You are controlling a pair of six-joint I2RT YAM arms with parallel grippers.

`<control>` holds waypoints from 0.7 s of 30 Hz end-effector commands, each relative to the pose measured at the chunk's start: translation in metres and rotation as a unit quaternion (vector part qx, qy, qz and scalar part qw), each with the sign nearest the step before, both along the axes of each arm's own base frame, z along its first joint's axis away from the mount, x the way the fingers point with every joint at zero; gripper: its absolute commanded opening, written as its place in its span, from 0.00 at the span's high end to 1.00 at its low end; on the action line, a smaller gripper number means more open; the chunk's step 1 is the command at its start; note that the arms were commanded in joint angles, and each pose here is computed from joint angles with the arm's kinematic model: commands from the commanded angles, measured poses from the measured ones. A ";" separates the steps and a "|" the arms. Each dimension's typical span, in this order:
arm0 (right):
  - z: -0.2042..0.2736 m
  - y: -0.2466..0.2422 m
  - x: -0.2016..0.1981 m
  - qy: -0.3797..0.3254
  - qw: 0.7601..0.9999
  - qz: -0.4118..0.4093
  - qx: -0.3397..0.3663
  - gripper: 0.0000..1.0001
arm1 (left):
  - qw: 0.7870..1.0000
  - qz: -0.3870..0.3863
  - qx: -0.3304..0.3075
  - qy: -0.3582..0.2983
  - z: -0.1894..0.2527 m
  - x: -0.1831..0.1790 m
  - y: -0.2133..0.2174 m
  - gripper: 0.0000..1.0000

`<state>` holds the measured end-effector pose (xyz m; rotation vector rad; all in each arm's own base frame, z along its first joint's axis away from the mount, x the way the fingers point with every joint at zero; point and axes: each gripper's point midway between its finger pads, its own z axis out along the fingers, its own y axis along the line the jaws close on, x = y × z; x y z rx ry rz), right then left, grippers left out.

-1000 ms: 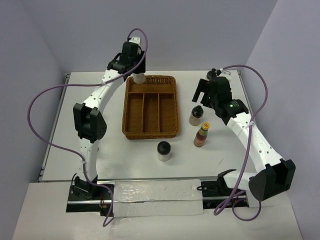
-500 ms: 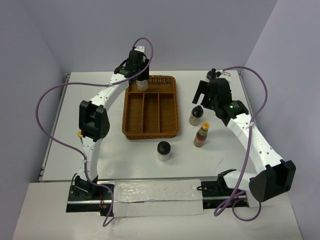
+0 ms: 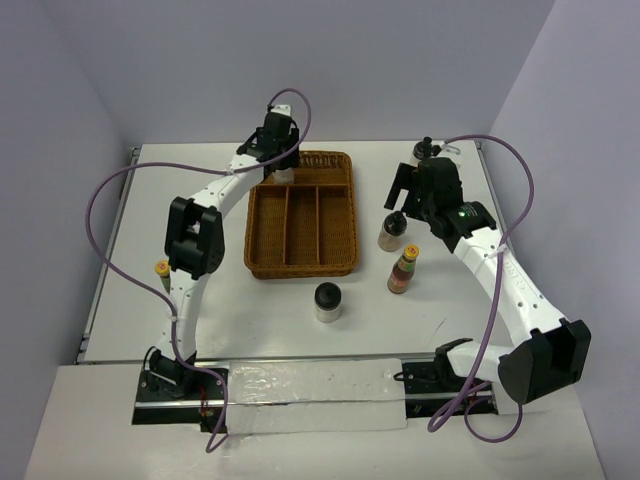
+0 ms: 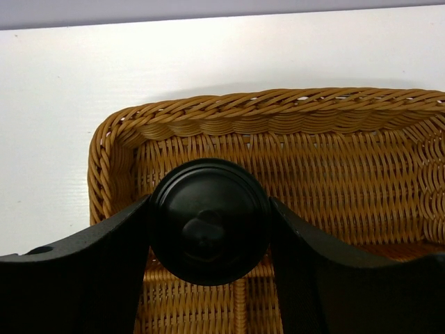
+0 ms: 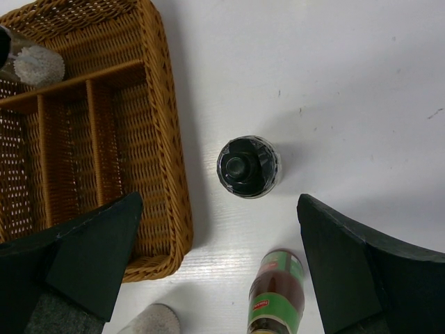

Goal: Organize the condiment bottles

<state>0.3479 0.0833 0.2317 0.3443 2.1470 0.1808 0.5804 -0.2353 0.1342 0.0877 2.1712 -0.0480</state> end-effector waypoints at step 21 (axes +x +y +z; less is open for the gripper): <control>0.003 -0.010 -0.025 -0.011 0.999 -0.013 -0.027 0.00 | 0.995 0.024 -0.051 -0.078 0.121 -0.028 0.015 0.01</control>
